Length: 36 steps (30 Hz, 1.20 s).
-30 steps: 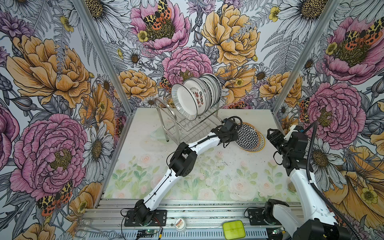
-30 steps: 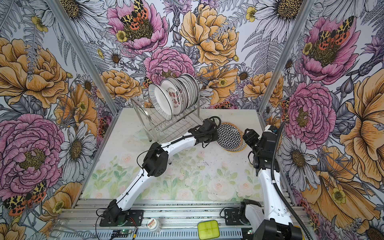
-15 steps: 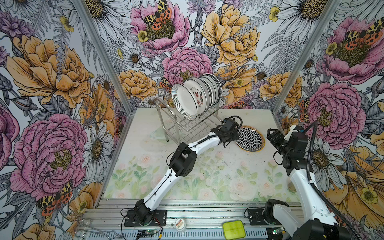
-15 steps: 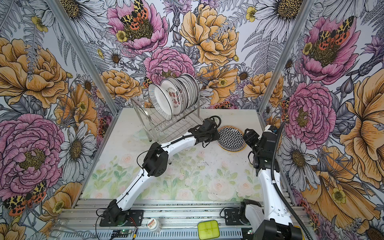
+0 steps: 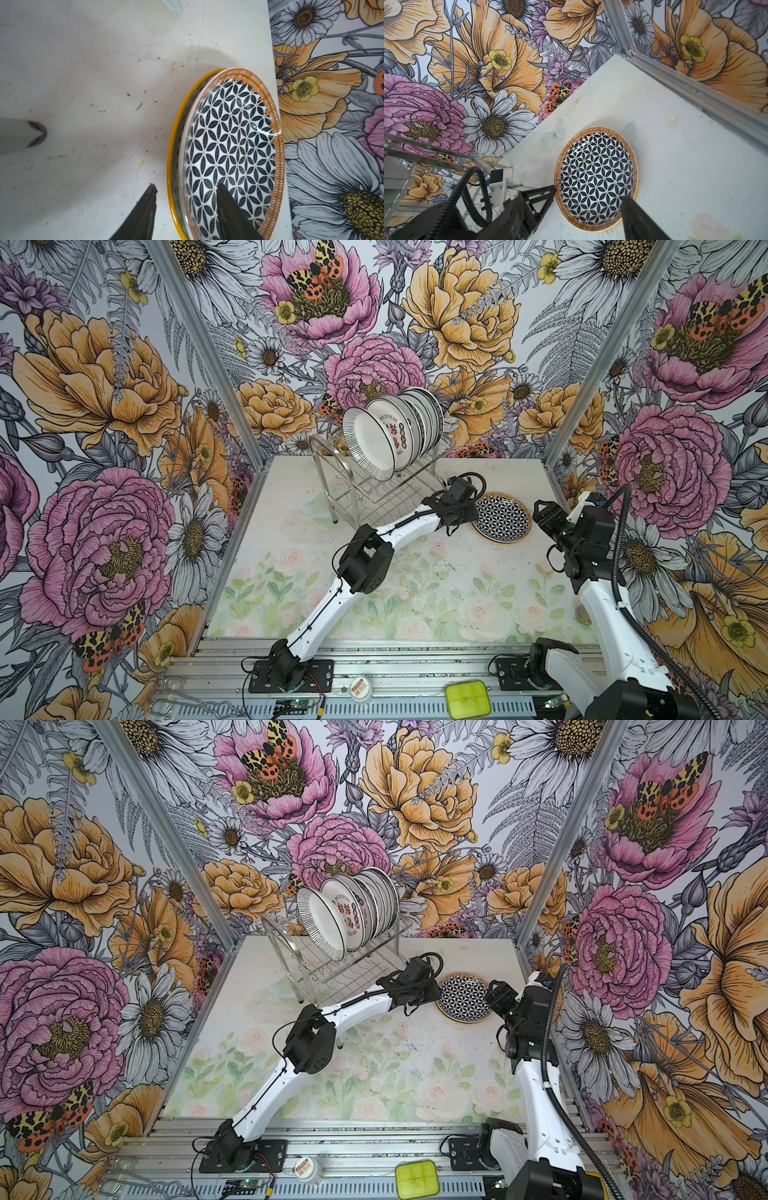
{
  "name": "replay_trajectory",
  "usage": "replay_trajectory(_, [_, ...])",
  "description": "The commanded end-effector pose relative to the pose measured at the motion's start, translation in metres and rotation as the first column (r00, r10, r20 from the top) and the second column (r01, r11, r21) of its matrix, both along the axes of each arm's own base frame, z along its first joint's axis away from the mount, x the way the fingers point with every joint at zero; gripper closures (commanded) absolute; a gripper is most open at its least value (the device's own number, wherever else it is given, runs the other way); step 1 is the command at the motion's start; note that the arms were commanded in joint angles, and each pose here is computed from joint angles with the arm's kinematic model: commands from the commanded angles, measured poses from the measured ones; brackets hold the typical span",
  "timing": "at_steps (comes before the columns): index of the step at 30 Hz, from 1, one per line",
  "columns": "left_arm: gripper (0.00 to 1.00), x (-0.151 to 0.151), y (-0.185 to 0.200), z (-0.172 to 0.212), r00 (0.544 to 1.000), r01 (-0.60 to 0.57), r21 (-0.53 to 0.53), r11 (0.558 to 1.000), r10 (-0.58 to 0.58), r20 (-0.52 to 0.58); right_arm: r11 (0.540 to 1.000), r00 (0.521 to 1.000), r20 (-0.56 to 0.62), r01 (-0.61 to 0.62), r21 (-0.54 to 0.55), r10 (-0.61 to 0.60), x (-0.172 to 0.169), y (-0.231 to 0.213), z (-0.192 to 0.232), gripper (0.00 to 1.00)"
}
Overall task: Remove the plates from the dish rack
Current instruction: 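Open the left gripper and withdraw while the right gripper reaches to the rack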
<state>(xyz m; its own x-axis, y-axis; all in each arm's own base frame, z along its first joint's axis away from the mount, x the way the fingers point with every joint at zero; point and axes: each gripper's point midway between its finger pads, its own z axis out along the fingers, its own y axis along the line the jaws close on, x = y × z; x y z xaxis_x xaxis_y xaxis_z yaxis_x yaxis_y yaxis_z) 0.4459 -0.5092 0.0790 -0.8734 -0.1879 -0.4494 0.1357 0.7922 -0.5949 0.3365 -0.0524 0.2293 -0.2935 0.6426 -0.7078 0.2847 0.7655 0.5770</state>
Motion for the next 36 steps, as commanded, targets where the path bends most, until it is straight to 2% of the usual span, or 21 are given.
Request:
replay_trajectory(1, [0.5, -0.003, 0.012, 0.051, 0.993, 0.008, 0.034, 0.999, -0.011, 0.117, 0.995, 1.0, 0.011, -0.007, -0.099, 0.008, -0.002, -0.006, 0.004, 0.24])
replay_trajectory(5, [0.45, -0.019, 0.033, 0.074, 0.978, 0.008, 0.133, 0.991, -0.036, 0.205, 0.985, 0.998, 0.031, -0.048, -0.164, 0.054, 0.005, -0.004, 0.019, 0.24])
replay_trajectory(9, [0.41, -0.044, 0.063, 0.094, 0.95, -0.043, 0.256, 0.966, -0.04, 0.31, 0.984, 0.992, 0.086, -0.081, -0.16, 0.096, 0.011, 0.003, 0.044, 0.23])
replay_trajectory(14, [0.39, -0.086, 0.092, 0.12, 0.926, -0.061, 0.317, 0.946, -0.065, 0.373, 0.958, 0.954, 0.172, -0.211, -0.194, 0.245, 0.017, 0.036, 0.095, 0.18])
replay_trajectory(16, [0.37, -0.105, 0.106, 0.132, 0.917, -0.072, 0.321, 0.944, -0.064, 0.393, 0.94, 0.925, 0.213, -0.271, -0.209, 0.314, 0.016, 0.058, 0.122, 0.11])
replay_trajectory(23, [0.36, -0.15, 0.17, 0.175, 0.897, -0.12, 0.268, 0.956, -0.012, 0.443, 0.864, 0.805, 0.319, -0.438, -0.248, 0.5, 0.003, 0.133, 0.195, 0.05])
replay_trajectory(24, [0.35, -0.155, 0.183, 0.183, 0.891, -0.139, 0.264, 0.954, 0.004, 0.454, 0.854, 0.788, 0.332, -0.458, -0.246, 0.518, 0.0, 0.144, 0.203, 0.01])
replay_trajectory(25, [0.33, -0.159, 0.196, 0.19, 0.884, -0.161, 0.257, 0.953, 0.023, 0.467, 0.841, 0.767, 0.345, -0.484, -0.244, 0.541, -0.002, 0.155, 0.211, 0.0])
replay_trajectory(30, [0.29, -0.174, 0.256, 0.216, 0.849, -0.249, 0.202, 0.947, 0.114, 0.515, 0.777, 0.684, 0.37, -0.575, -0.257, 0.629, -0.005, 0.207, 0.236, 0.01])
replay_trajectory(36, [0.27, -0.184, 0.311, 0.225, 0.828, -0.317, 0.168, 0.933, 0.186, 0.529, 0.667, 0.606, 0.277, -0.67, -0.327, 0.745, -0.003, 0.279, 0.231, 0.01])
